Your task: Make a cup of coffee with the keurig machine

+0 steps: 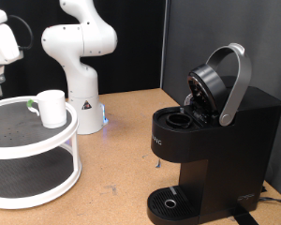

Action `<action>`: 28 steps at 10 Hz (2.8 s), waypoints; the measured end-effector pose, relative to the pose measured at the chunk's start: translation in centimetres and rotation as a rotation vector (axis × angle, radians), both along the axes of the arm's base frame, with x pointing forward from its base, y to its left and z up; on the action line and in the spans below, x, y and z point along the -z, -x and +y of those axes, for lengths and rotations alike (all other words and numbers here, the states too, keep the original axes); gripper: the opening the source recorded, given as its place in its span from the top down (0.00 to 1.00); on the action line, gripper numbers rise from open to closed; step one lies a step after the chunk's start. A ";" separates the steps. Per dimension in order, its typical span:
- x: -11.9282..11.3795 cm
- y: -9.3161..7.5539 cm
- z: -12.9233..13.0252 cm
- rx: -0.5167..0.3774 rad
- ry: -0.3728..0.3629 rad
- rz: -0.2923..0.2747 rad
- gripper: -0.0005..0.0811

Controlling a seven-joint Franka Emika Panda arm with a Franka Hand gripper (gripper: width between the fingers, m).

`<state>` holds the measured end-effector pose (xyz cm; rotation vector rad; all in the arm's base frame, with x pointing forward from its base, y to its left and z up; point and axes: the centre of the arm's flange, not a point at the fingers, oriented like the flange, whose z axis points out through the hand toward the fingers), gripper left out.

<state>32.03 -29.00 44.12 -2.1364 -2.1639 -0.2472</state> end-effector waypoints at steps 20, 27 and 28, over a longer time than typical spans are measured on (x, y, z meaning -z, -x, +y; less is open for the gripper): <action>-1.8 -3.0 4.6 0.546 -0.664 -0.155 0.39; -3.2 -6.7 10.0 0.619 -0.877 -0.037 0.39; -3.5 -7.5 10.6 0.627 -0.883 -0.034 0.39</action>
